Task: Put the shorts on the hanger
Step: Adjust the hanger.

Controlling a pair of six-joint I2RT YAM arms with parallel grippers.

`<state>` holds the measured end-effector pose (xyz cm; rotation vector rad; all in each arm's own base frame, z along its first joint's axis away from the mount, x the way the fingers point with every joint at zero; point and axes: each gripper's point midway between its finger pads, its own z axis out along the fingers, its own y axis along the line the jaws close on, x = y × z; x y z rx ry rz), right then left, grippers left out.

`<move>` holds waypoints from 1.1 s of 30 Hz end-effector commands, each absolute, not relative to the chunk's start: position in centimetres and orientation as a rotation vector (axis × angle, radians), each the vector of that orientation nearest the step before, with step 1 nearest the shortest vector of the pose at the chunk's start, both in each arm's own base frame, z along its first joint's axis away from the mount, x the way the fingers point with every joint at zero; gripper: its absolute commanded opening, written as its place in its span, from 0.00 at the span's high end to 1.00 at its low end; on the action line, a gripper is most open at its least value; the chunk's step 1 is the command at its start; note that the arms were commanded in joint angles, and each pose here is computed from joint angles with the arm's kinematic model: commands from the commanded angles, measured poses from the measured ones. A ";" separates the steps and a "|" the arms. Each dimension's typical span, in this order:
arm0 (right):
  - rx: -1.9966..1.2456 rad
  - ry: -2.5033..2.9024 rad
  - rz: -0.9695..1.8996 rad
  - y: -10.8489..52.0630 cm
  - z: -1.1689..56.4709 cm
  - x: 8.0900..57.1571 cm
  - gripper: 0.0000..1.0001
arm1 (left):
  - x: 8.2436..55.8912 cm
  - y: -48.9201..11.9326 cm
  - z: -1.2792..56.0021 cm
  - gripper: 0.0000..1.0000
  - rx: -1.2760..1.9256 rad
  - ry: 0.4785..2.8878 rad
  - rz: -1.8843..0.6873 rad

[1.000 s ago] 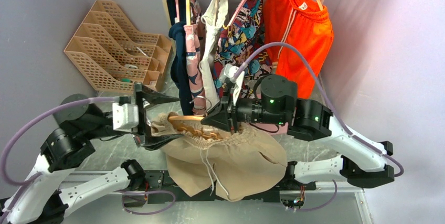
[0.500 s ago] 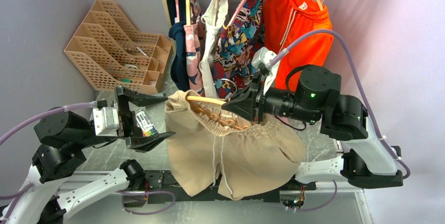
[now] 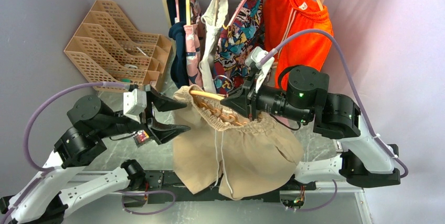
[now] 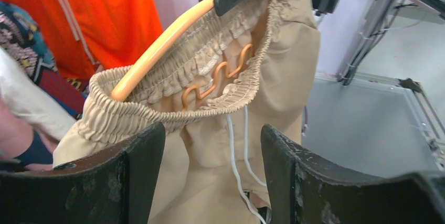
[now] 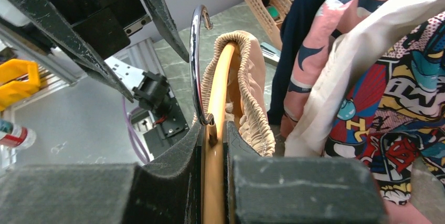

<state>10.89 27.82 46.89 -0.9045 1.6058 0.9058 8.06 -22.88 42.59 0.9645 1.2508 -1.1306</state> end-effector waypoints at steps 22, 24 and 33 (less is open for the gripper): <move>-0.686 1.590 0.734 29.5 47.4 16.1 1.00 | 11.8 -27.4 37.9 0.51 0.280 1.862 -1.549; -0.691 1.591 0.739 29.7 47.2 16.1 1.00 | 11.7 -27.4 38.3 0.51 0.277 1.857 -1.560; -0.819 1.552 0.820 28.3 48.4 13.2 1.00 | 12.0 -25.0 40.8 0.49 0.302 1.771 -1.419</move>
